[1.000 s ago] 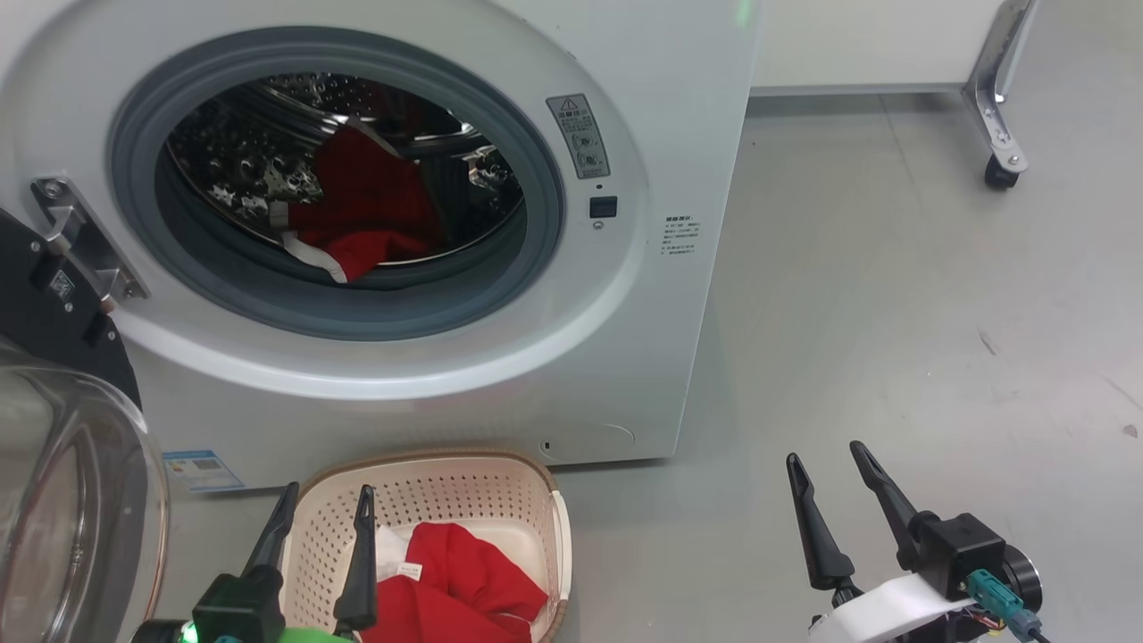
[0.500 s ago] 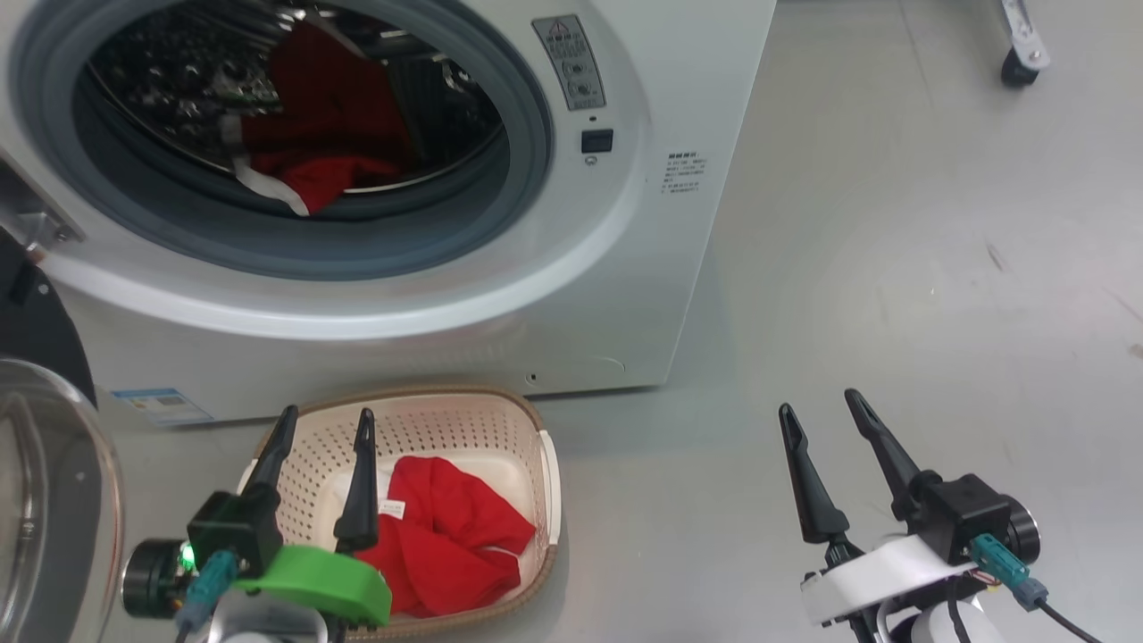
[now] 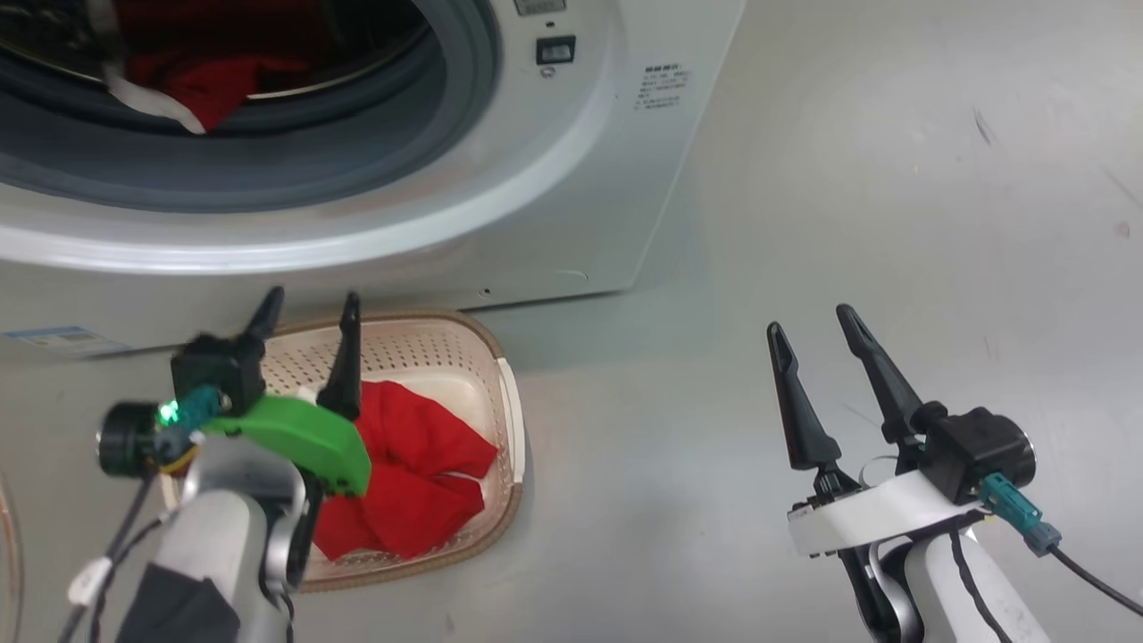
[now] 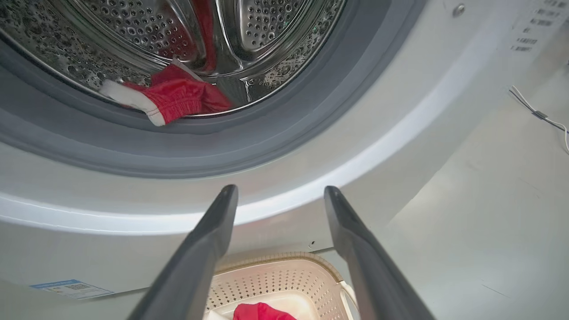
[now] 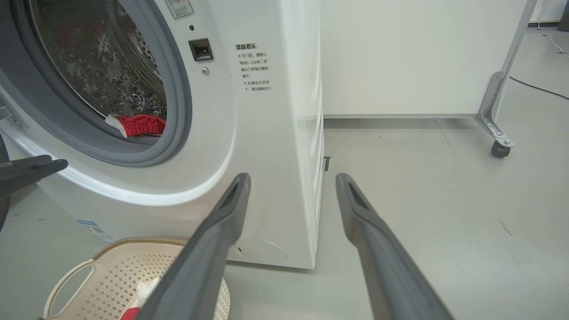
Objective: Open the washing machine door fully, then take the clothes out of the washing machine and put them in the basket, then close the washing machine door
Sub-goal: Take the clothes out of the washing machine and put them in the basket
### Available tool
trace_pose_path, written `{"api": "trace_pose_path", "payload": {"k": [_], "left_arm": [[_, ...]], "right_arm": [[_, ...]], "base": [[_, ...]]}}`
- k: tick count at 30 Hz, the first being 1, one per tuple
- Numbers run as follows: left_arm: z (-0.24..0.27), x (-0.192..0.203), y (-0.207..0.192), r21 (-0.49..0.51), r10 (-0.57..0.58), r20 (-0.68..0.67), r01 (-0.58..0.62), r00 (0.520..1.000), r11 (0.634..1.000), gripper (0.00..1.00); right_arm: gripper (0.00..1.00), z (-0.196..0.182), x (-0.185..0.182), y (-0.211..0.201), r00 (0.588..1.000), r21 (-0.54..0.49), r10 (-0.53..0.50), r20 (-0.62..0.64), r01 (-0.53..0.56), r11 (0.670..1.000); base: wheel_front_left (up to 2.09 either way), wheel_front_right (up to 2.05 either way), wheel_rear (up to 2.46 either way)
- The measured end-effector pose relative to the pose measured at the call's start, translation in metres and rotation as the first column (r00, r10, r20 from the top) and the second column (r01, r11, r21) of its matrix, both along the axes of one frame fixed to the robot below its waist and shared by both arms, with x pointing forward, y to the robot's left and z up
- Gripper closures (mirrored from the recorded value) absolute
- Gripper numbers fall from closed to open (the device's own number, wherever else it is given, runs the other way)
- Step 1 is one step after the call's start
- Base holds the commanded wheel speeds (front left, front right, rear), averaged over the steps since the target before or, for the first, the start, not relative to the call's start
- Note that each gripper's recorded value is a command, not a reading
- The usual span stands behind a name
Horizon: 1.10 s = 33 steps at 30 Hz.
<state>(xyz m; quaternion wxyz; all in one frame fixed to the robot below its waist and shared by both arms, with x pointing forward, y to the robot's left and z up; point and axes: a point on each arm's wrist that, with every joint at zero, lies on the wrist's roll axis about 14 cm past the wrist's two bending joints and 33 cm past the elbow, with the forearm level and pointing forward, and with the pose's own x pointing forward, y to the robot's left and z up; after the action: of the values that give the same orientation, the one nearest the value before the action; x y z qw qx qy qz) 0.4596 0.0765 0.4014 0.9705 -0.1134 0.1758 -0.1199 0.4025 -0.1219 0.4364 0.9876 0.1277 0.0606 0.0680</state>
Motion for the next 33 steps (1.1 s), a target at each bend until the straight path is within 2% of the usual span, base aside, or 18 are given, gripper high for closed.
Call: {"api": "trace_pose_path", "payload": {"k": [11,19,23,33], "left_arm": [[-0.015,0.082,-0.007,0.043,-0.050,0.003,0.050,0.999,0.998,0.00],[-0.021,0.144,0.007,0.130,-0.045,0.022,0.042,0.999,0.991,0.00],[-0.026,0.165,0.010,0.180,-0.053,0.016,0.049,0.998,0.982,0.00],[-0.049,0.203,0.014,0.233,-0.040,-0.041,0.049,0.998,0.971,0.00]], "right_arm": [[0.00,-0.023,0.023,-0.013,0.998,0.024,-0.041,-0.046,0.042,0.999],[0.00,-0.034,0.034,-0.021,0.995,0.057,-0.066,-0.073,0.071,0.996],[0.00,-0.039,0.034,-0.025,0.993,0.062,-0.082,-0.089,0.087,0.994],[0.00,-0.047,0.035,-0.041,0.985,0.051,-0.131,-0.116,0.137,0.989]], "base": [[0.00,0.00,0.00],[0.00,0.00,0.00],[0.00,0.00,0.00],[0.00,0.00,0.00]]}}
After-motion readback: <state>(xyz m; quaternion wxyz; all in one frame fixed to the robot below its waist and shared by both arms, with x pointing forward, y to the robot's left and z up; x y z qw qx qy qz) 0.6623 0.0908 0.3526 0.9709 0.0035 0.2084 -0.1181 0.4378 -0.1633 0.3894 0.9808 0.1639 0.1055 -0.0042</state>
